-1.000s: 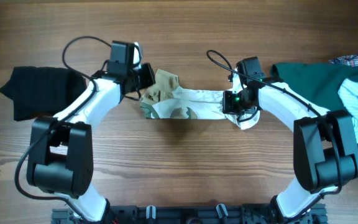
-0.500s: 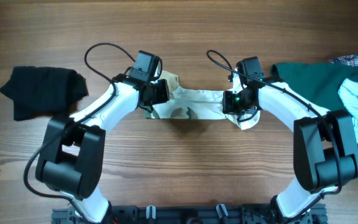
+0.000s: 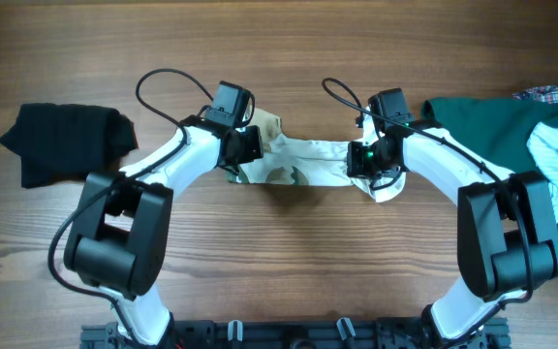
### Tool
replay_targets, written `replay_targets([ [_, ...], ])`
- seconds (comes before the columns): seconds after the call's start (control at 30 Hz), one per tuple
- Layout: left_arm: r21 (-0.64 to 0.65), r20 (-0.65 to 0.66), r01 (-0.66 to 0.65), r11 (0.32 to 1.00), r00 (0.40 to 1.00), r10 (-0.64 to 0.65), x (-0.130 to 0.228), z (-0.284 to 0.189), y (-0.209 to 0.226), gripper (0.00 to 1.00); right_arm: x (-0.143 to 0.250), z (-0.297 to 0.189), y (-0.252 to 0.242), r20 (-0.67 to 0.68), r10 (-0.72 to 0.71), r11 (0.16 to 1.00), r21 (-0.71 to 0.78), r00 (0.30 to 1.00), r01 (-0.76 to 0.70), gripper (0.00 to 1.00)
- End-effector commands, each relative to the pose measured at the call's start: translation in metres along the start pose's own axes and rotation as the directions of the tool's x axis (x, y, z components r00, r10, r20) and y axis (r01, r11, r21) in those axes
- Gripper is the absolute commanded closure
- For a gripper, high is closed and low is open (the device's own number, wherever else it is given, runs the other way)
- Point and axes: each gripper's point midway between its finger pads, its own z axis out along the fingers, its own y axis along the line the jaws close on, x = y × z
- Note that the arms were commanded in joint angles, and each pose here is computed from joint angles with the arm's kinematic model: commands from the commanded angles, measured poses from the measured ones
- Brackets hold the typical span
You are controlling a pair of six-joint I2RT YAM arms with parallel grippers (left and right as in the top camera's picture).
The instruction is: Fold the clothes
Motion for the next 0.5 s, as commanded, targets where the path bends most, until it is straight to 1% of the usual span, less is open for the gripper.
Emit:
replay_targets([
  [0.0,0.055,0.109,-0.023,0.998,0.994,0.017,-0.03,-0.033,-0.02,0.96,0.016,0.012,-0.022,-0.056,-0.001,0.995,0.095,0.998,0.006,0.96],
  [0.1,0.051,0.125,-0.025,0.998,0.992,0.018,-0.034,-0.034,-0.019,0.96,0.016,0.012,-0.022,-0.055,-0.001,0.995,0.098,0.998,0.007,0.96],
  [0.2,0.057,0.176,-0.034,0.998,0.984,0.023,-0.046,-0.036,-0.022,0.96,0.016,0.011,-0.026,-0.055,-0.001,0.993,0.121,0.998,0.008,0.96],
  [0.23,0.057,0.174,-0.033,0.998,0.984,0.023,-0.046,-0.036,-0.022,0.96,0.017,0.011,-0.026,-0.057,-0.001,0.992,0.122,0.998,0.008,0.96],
  [0.3,0.045,0.117,-0.026,0.999,0.993,0.02,-0.033,-0.033,-0.018,0.96,0.019,0.011,-0.027,-0.067,0.002,0.992,0.125,0.998,0.006,0.95],
  [0.4,0.002,0.031,-0.02,1.0,0.999,0.02,-0.012,-0.03,-0.007,0.82,0.022,0.011,-0.028,-0.08,0.001,0.992,0.127,0.997,0.009,0.96],
  [0.47,-0.004,0.017,-0.019,1.0,1.0,0.019,-0.008,-0.03,-0.005,0.73,0.022,0.011,-0.028,-0.079,-0.002,0.992,0.126,0.997,0.012,0.96],
])
